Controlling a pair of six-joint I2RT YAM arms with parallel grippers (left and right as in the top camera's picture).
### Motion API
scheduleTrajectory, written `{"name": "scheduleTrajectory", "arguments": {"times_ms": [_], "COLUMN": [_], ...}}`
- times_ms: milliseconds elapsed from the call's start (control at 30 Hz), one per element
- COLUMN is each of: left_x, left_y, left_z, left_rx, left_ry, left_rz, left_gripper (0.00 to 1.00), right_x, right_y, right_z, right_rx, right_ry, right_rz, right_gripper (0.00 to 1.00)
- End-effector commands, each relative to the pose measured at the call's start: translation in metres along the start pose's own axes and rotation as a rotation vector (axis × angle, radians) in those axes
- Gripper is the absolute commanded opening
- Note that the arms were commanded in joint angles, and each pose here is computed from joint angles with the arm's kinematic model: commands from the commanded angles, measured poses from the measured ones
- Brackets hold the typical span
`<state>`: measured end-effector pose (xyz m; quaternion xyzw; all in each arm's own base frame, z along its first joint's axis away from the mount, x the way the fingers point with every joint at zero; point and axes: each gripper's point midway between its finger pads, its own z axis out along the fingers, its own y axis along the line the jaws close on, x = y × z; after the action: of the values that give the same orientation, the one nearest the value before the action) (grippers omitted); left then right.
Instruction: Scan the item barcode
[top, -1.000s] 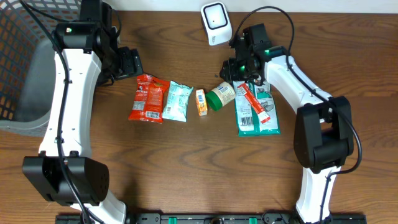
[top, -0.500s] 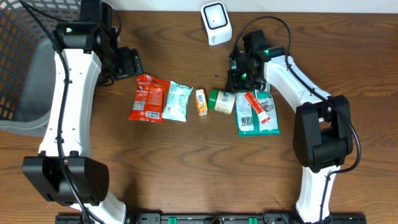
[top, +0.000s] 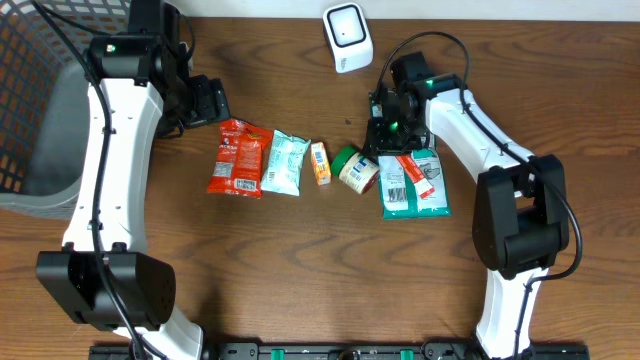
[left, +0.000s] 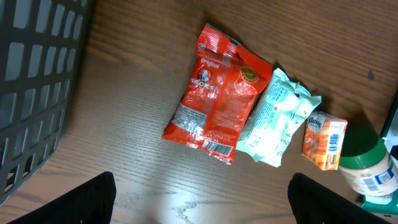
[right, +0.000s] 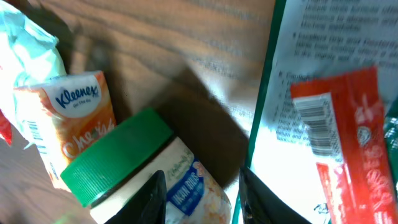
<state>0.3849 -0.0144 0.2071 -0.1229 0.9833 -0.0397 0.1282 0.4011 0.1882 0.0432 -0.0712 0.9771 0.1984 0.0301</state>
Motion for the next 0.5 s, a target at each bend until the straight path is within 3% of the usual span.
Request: {"name": "scheduleTrajectory", "arguments": {"times_ms": [0, 467], "left_x": [0.000, 0.000], "left_y": [0.004, 0.004], "left_z": [0.001, 0.001], "left_rx": [-0.021, -0.020], "left_ry": [0.000, 0.000], "left_rz": [0.000, 0.000], "left_gripper": [0.89, 0.89], "right_x": [0.004, 0.023], "right_y": [0.015, 0.017], "right_z": [-0.014, -0.016], "right_rx": [-0.021, -0.042], "right_ry": [0.002, 0.081], "right_rz": [0.033, 0.140], "right_gripper": [0.34, 0.44]}}
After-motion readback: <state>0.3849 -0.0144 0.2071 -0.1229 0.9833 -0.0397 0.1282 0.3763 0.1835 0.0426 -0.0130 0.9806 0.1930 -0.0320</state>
